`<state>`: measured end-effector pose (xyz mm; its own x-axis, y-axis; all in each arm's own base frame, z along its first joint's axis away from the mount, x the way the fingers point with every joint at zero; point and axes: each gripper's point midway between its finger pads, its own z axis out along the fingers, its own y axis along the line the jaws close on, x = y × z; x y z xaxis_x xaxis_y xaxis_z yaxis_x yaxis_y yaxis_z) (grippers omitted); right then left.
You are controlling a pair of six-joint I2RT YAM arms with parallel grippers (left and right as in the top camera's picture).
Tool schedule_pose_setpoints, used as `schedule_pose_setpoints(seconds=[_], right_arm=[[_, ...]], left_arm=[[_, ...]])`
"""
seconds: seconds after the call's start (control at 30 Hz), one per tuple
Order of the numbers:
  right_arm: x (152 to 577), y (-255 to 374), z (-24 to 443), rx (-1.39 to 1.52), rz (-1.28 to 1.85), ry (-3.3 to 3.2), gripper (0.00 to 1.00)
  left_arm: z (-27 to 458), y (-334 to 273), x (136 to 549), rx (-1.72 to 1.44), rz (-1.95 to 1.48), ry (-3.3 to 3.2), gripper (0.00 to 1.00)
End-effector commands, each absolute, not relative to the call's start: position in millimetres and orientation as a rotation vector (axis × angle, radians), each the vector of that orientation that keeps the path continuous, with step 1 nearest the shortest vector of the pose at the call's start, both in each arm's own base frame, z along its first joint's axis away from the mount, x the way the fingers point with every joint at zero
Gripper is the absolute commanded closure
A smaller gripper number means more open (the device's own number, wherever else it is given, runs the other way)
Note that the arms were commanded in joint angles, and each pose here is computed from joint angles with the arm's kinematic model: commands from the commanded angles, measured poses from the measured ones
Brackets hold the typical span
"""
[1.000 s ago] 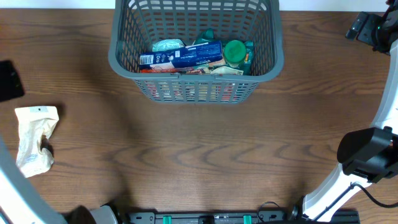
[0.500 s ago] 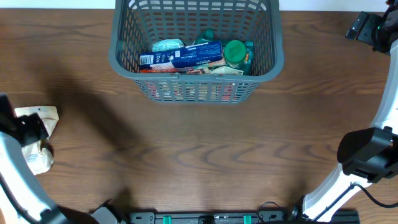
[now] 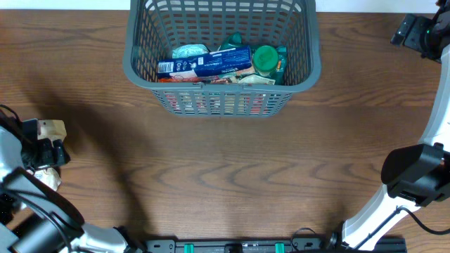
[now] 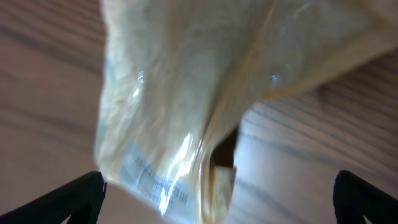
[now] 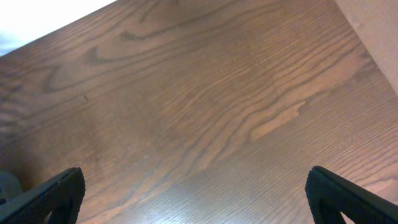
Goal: Pack container
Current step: 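Move the left gripper back to the cream pouch and grasp it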
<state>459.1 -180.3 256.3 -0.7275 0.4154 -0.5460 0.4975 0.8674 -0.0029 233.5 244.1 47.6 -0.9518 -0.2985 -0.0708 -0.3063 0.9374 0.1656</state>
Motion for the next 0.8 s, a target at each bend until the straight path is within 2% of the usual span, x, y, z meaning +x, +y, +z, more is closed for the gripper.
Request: schedule_pose_setpoints(seconds=[0.0, 0.5, 0.63, 0.77], right_arm=[[456.9, -178.9, 256.4, 0.651, -0.203, 2.501, 0.01], [449.9, -170.9, 250.8, 0.644, -0.198, 2.549, 0.01], [449.7, -170.4, 250.5, 0.643, -0.197, 2.551, 0.01], [449.2, -170.2, 250.2, 0.644, -0.197, 2.553, 0.01]], left_arm=[[28.6, 246.5, 234.5, -0.421, 0.236, 3.09, 0.01], [-9.9, 267.0, 244.7, -0.45, 0.251, 3.072, 0.0], [-10.1, 272.5, 240.2, -0.481, 0.255, 3.066, 0.1], [-10.2, 273.8, 237.5, -0.493, 0.252, 3.067, 0.28]])
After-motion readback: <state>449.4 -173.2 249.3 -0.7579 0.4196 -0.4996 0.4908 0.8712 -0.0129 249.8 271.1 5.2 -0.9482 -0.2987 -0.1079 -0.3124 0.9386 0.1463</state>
